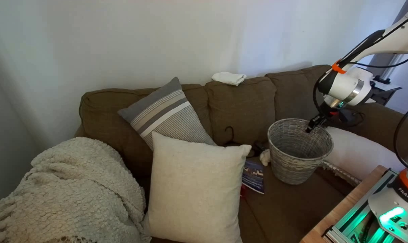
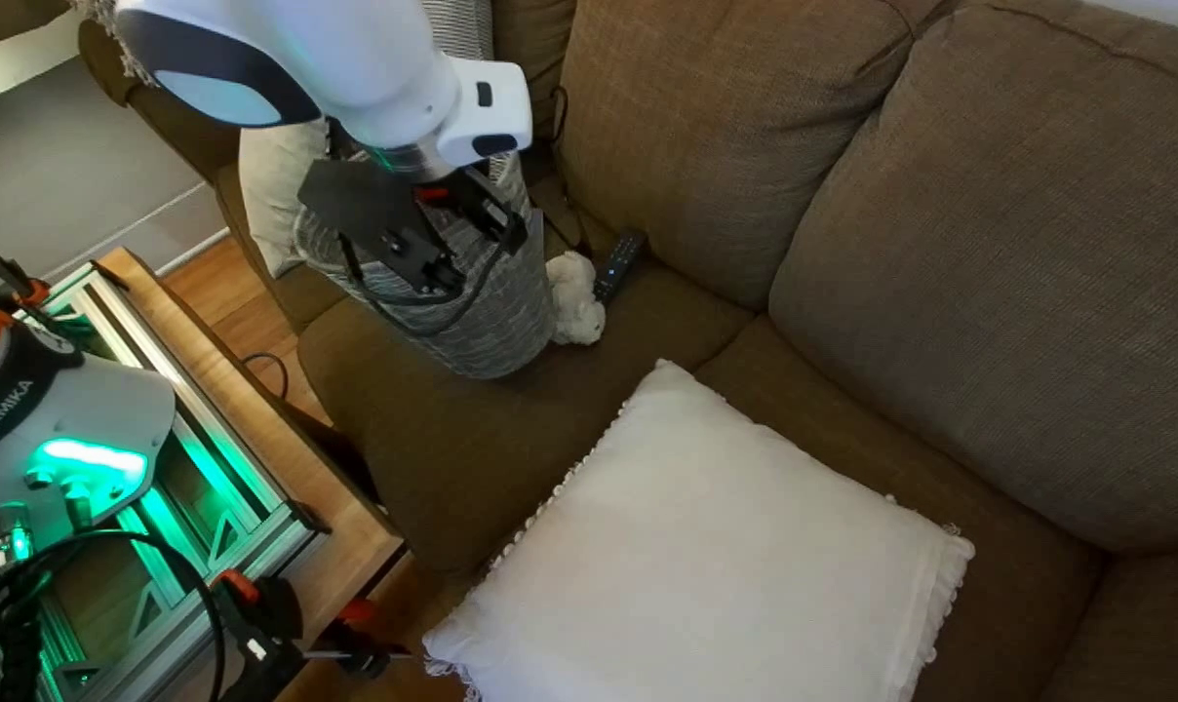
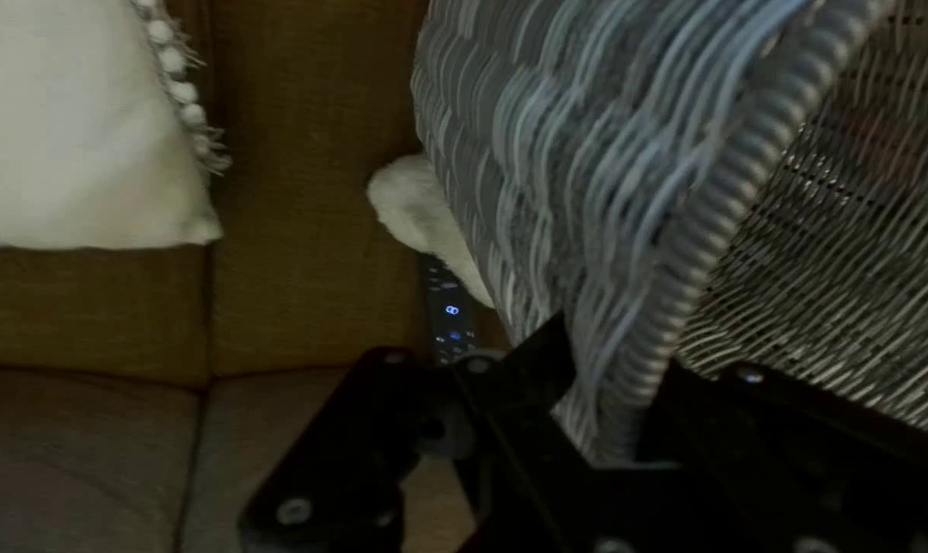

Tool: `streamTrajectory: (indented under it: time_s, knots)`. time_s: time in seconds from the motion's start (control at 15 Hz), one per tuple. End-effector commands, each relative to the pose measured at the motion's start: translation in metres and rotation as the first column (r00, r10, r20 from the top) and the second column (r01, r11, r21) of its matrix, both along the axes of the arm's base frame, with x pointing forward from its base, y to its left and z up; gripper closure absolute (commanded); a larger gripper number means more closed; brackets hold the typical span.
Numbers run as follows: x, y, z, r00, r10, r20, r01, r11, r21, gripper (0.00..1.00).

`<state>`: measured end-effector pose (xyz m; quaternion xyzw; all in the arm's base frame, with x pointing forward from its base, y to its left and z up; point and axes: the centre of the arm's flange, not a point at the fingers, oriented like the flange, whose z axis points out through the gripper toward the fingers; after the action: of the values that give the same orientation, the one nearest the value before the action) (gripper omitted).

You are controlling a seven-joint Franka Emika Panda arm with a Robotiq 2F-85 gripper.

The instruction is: Move the basket forward

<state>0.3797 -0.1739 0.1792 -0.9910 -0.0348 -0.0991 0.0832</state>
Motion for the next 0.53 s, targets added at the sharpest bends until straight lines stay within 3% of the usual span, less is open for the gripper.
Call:
streamTrajectory:
  time_s: [0.0, 0.27, 0.47]
  knots:
    - [-0.040, 0.051, 0.044, 0.983, 0.179, 0.043, -0.182, 0.980, 0.074, 0.98]
    - [-0.043, 0.080, 0.019, 0.959, 0.277, -0.054, -0.266, 0.951, 0.158, 0.98]
    - [-0.033, 0.087, -0.005, 0.947, 0.311, -0.076, -0.297, 0.942, 0.159, 0.98]
